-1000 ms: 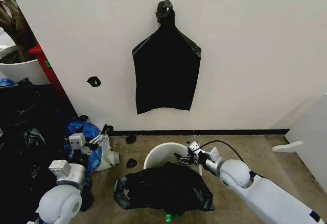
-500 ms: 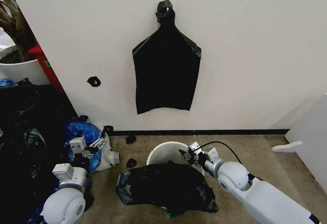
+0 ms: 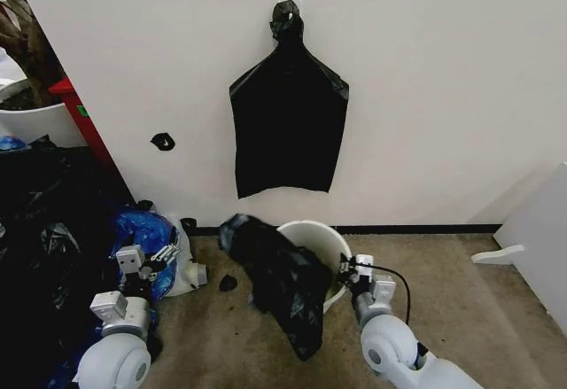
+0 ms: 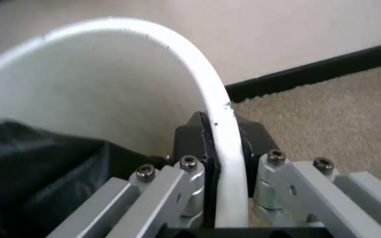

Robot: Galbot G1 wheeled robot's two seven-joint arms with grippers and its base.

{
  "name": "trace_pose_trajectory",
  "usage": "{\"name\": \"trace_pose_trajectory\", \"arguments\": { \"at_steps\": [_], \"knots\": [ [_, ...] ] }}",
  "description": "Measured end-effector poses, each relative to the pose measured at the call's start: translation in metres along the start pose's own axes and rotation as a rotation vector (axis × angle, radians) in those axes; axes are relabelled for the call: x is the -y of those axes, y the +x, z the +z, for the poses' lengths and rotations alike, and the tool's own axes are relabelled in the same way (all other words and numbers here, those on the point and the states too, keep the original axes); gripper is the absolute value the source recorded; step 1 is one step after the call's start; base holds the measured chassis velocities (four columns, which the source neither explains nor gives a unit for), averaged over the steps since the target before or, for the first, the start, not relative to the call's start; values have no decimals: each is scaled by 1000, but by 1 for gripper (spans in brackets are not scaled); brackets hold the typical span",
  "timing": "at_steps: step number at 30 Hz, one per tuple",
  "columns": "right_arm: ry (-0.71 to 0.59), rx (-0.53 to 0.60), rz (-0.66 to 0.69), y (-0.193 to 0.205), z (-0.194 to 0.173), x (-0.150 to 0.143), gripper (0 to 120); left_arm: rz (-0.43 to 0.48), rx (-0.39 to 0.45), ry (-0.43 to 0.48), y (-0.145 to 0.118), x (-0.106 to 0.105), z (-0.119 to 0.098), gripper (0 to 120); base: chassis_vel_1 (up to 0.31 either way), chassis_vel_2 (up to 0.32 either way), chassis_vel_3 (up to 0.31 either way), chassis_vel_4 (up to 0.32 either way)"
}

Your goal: Place the garbage bag over the trash bin.

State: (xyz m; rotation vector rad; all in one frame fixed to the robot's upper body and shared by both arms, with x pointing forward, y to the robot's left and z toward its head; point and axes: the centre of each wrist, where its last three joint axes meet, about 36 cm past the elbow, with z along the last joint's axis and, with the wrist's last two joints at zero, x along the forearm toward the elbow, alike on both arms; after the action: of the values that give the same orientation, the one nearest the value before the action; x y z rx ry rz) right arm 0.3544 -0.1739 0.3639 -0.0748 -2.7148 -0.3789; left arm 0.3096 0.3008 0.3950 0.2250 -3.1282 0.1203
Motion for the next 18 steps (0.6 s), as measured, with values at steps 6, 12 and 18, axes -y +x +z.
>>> {"name": "trace_pose_trajectory", "arguments": {
  "at_steps": [6, 12, 18],
  "knots": [
    [-70, 18, 89, -3, -5, -8, 6, -16, 3, 25, 9, 7, 0, 100, 0, 0, 0, 0],
    [-131, -2, 221, 10, 5, -32, 6, -30, 1, 45, 17, 15, 1, 100, 0, 0, 0, 0],
    [-224, -45, 242, 27, -7, -53, 5, -31, 0, 53, 19, 19, 2, 100, 0, 0, 0, 0]
  ]
}}
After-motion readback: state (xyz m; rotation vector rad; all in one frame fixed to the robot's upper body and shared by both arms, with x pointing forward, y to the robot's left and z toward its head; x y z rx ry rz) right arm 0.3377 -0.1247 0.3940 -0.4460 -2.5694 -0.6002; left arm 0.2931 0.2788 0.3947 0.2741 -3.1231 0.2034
